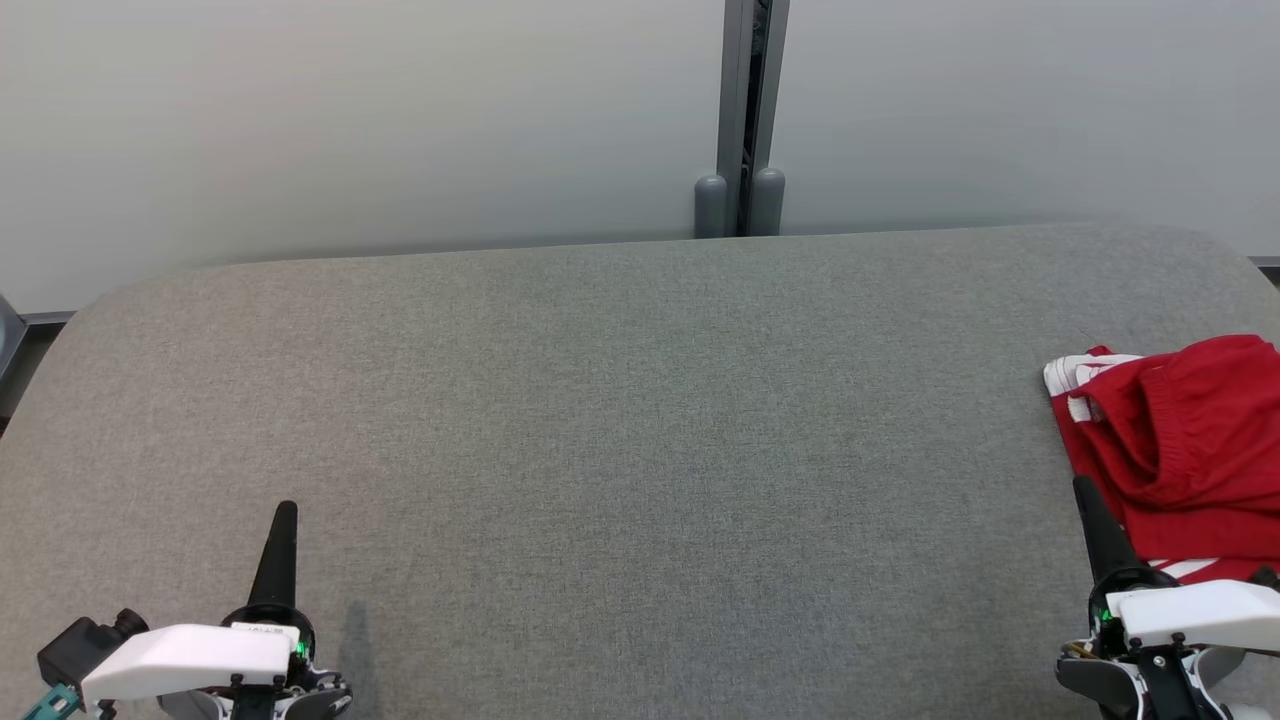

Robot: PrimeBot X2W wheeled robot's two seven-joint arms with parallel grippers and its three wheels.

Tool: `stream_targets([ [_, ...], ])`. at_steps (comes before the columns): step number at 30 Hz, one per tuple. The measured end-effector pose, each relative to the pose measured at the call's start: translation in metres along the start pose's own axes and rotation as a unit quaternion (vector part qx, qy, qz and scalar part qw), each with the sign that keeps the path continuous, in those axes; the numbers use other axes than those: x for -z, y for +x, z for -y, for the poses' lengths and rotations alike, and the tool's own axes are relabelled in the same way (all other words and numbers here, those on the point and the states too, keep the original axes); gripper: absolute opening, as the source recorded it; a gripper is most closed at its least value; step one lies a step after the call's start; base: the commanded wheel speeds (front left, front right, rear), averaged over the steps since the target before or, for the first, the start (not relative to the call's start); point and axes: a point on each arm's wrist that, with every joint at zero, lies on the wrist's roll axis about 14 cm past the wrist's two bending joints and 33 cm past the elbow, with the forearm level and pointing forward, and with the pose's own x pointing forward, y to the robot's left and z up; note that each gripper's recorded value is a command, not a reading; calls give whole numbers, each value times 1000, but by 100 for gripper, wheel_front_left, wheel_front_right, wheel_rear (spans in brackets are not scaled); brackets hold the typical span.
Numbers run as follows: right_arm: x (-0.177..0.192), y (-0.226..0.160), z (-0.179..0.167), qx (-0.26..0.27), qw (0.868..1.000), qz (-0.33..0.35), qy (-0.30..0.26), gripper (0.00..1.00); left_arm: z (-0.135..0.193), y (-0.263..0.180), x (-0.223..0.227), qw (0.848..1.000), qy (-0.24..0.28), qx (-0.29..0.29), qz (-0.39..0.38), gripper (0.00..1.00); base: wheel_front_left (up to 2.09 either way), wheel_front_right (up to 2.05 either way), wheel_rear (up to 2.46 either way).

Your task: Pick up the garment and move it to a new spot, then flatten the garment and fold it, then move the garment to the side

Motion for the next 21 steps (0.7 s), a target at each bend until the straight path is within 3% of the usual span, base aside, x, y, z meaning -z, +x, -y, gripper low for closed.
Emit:
stream_targets([
  [21,-6,1,-12,-23,996,2,86,0,18,4,-7,996,-82,33,0,0,0,0,0],
])
